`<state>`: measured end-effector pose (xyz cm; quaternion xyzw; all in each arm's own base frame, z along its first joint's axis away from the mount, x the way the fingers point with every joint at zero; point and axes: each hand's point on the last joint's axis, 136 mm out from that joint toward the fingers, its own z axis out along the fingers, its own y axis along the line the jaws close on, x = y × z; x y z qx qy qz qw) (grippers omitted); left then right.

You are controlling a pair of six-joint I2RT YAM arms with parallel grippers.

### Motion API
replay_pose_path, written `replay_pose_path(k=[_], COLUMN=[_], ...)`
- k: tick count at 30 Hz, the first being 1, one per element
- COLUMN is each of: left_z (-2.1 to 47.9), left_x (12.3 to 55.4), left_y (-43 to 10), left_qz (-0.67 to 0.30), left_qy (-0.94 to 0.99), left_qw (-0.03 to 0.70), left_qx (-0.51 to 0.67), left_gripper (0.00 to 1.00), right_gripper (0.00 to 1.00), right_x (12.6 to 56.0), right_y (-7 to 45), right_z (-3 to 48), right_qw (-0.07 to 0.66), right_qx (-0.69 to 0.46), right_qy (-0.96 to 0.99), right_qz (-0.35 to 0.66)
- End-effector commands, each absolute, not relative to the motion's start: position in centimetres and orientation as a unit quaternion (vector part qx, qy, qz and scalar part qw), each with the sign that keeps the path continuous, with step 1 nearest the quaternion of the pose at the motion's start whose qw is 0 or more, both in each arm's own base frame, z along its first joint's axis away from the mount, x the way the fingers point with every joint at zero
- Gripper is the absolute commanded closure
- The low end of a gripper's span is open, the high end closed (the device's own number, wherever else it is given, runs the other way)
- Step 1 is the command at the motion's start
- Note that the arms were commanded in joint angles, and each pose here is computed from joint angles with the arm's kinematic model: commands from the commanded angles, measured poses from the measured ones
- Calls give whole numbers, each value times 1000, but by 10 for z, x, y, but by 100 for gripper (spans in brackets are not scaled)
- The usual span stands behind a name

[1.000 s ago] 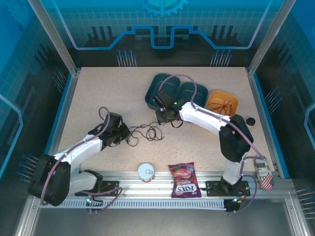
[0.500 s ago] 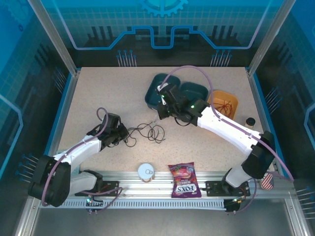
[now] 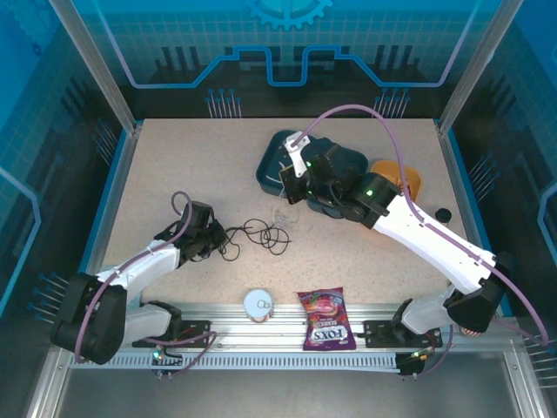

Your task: Untangle the cables

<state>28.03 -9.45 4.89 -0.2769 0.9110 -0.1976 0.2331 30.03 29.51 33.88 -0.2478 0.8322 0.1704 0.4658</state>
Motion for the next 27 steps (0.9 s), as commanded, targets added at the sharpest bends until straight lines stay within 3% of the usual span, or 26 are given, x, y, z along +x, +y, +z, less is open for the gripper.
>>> replay_pose_path(k=[1, 13, 27], left_z=[46, 47, 57], left_x=[280, 282, 282], left_y=[-96, -99, -100], left_qz=[-205, -214, -225], left_qy=[911, 909, 904], left_qw=[229, 228, 238], left_qx=[-275, -276, -274], left_gripper=[90, 87, 51], right_gripper=[100, 100, 100], right_x=[294, 300, 347], right_y=[291, 278, 236], right_z=[381, 429, 417], right_qw=[509, 547, 527], right_qx=[-261, -257, -195], right_qy=[802, 785, 825], right_qz=[175, 139, 59])
